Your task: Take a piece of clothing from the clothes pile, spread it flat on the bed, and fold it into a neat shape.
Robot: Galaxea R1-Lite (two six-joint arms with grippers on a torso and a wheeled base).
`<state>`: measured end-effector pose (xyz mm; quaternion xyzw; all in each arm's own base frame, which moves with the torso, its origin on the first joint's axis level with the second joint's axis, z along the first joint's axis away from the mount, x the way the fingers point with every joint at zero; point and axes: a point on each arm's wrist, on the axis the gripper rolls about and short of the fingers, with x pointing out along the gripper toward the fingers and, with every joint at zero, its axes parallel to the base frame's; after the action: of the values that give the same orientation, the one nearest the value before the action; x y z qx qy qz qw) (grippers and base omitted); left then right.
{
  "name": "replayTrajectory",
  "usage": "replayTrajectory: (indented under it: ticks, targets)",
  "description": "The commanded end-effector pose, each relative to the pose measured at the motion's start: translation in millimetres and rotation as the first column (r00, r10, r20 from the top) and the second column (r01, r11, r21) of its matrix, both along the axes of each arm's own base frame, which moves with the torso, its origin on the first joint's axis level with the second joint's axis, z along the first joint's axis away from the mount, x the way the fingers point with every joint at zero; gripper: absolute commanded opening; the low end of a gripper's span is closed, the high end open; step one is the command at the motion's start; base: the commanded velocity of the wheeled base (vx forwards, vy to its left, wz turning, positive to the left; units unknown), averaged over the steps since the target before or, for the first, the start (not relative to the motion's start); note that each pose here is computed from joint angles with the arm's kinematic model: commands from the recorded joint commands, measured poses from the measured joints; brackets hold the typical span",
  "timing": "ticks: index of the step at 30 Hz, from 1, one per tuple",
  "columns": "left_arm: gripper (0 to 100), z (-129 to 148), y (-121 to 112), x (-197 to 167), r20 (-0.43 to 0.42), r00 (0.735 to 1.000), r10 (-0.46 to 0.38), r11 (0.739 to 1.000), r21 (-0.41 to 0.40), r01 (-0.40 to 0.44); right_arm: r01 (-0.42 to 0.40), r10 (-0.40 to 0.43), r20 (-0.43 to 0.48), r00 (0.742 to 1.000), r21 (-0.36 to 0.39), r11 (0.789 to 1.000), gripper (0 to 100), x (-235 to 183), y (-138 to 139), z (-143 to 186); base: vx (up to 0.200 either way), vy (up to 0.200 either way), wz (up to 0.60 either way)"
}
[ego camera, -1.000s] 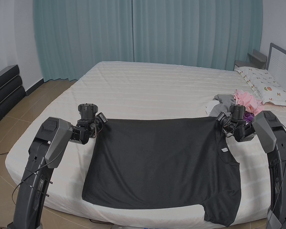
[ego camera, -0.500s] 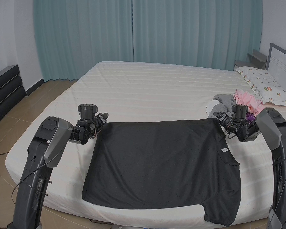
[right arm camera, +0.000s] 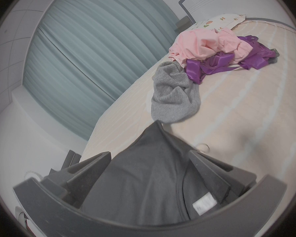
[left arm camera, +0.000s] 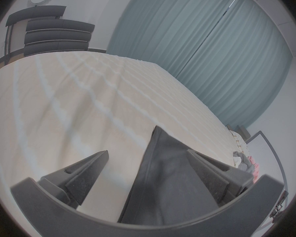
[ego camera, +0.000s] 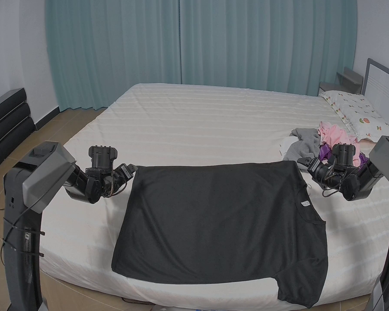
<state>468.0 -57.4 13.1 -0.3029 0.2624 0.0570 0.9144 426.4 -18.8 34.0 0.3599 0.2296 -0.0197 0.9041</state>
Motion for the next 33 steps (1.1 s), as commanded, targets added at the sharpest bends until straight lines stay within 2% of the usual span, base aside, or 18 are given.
replayTrajectory:
  ticks: [1,3,4,9,13,16,19,22,27,31,33]
  targets:
    - [100,62.2,-1.3,-109.6,0.024,0.998,-0.053,0.996,-0.071,0.054,-0.112,0.113,-0.008,0.994,0.026,0.993,100,-106.4,6.2,41.0,0.000,0.000,0.00]
    - [100,61.0,-2.0,-118.8,0.009,0.998,-0.057,0.995,-0.075,0.058,-0.122,0.122,-0.019,0.992,0.029,0.992,100,-114.8,7.4,39.2,0.000,0.000,0.00]
    - [100,54.9,-3.4,-137.3,-0.024,0.997,-0.077,0.994,-0.083,0.075,-0.136,0.137,-0.041,0.990,0.024,0.990,100,-132.7,9.0,35.0,0.000,0.000,0.00]
    - [100,33.6,-6.1,-172.2,-0.087,0.989,-0.119,0.988,-0.106,0.109,-0.150,0.153,-0.106,0.982,0.038,0.988,100,-162.4,10.6,25.3,0.000,0.000,0.00]
    - [100,30.3,-7.9,-190.8,-0.075,0.992,-0.100,0.982,-0.168,0.086,-0.165,0.173,-0.153,0.973,0.065,0.984,100,-179.8,10.7,18.6,0.000,0.000,0.00]
    - [100,26.5,-6.6,-202.5,-0.080,0.993,-0.091,0.978,-0.196,0.074,-0.189,0.205,-0.196,0.959,0.097,0.977,100,-194.7,12.8,11.5,-0.200,0.000,0.00]
    - [100,22.1,-5.1,-210.9,-0.096,0.991,-0.094,0.978,-0.197,0.073,-0.210,0.231,-0.203,0.952,0.121,0.970,100,-200.9,13.2,7.7,-0.200,0.000,0.00]
    - [100,19.6,-4.7,-214.4,-0.108,0.989,-0.096,0.977,-0.200,0.073,-0.210,0.231,-0.199,0.952,0.122,0.970,100,-202.3,12.6,6.3,0.000,0.000,0.00]
    - [100,19.9,-5.1,-213.5,-0.119,0.991,-0.064,0.963,-0.268,0.031,-0.214,0.236,-0.193,0.953,0.125,0.969,100,-211.7,13.7,4.8,0.000,0.000,0.00]
    - [100,21.7,-6.0,-213.5,-0.113,0.991,-0.067,0.961,-0.276,0.034,-0.217,0.238,-0.194,0.952,0.126,0.968,100,-214.0,14.2,4.2,0.000,0.000,0.00]
    - [100,21.7,-10.8,-215.6,-0.115,0.990,-0.084,0.960,-0.277,0.050,-0.221,0.244,-0.204,0.948,0.128,0.967,100,-214.9,15.3,2.3,0.000,-0.200,0.00]
